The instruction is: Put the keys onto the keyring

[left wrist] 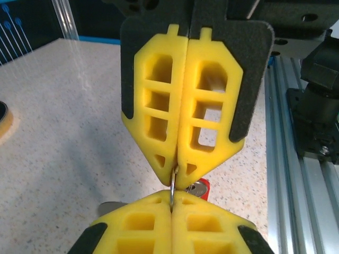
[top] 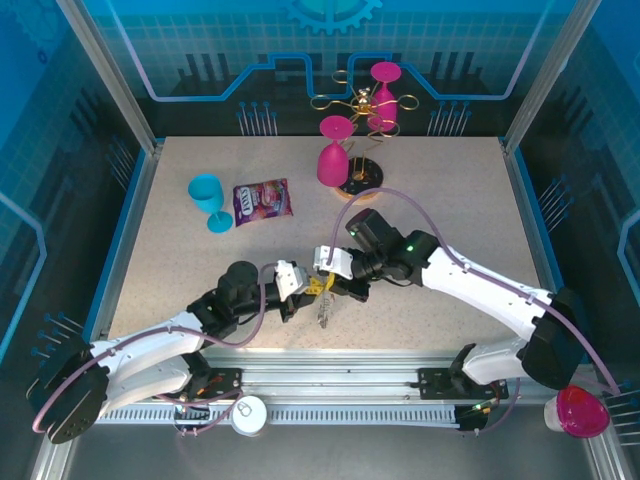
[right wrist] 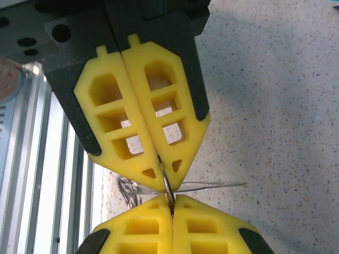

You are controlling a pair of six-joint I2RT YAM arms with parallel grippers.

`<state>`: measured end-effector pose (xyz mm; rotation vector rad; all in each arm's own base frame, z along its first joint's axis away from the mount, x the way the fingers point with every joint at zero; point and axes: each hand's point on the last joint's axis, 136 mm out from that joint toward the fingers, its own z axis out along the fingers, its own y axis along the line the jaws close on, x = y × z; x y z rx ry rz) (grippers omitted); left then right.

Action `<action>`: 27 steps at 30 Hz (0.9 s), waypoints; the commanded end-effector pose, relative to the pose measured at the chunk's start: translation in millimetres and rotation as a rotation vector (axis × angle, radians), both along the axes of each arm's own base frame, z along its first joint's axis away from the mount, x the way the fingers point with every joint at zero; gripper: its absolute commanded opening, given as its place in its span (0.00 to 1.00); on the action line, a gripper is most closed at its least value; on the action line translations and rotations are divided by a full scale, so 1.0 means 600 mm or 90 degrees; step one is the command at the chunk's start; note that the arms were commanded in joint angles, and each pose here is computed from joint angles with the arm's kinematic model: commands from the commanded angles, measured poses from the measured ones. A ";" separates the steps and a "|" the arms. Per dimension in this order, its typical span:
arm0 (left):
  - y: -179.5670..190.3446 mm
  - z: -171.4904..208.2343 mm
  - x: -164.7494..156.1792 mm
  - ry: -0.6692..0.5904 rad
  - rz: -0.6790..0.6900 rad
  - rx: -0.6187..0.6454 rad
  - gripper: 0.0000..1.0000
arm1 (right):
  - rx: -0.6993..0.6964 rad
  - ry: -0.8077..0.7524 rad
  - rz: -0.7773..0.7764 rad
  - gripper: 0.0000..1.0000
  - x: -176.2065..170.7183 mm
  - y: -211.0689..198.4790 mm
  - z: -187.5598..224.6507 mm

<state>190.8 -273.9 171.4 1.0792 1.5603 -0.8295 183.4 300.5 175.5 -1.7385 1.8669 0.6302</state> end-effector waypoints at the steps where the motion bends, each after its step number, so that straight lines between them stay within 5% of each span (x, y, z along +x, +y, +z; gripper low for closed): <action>1: -0.011 0.025 -0.005 -0.024 -0.027 0.001 0.00 | -0.041 -0.008 0.045 0.00 -0.019 -0.002 0.002; 4: -0.009 0.034 -0.005 -0.037 -0.024 -0.011 0.00 | -0.002 0.000 0.004 0.00 -0.006 0.000 0.019; 7: -0.004 0.046 -0.005 -0.053 -0.011 -0.041 0.00 | 0.096 0.036 -0.075 0.33 0.015 -0.011 0.047; 9: -0.001 0.053 -0.005 -0.060 -0.003 -0.063 0.00 | 0.166 0.079 -0.121 0.39 0.021 -0.019 0.062; 21: 0.000 0.060 -0.001 -0.064 0.011 -0.116 0.00 | 0.301 0.192 -0.224 0.41 0.016 -0.017 0.062; 27: -0.001 0.060 0.000 -0.064 0.011 -0.120 0.00 | 0.323 0.256 -0.233 0.31 0.008 -0.009 0.062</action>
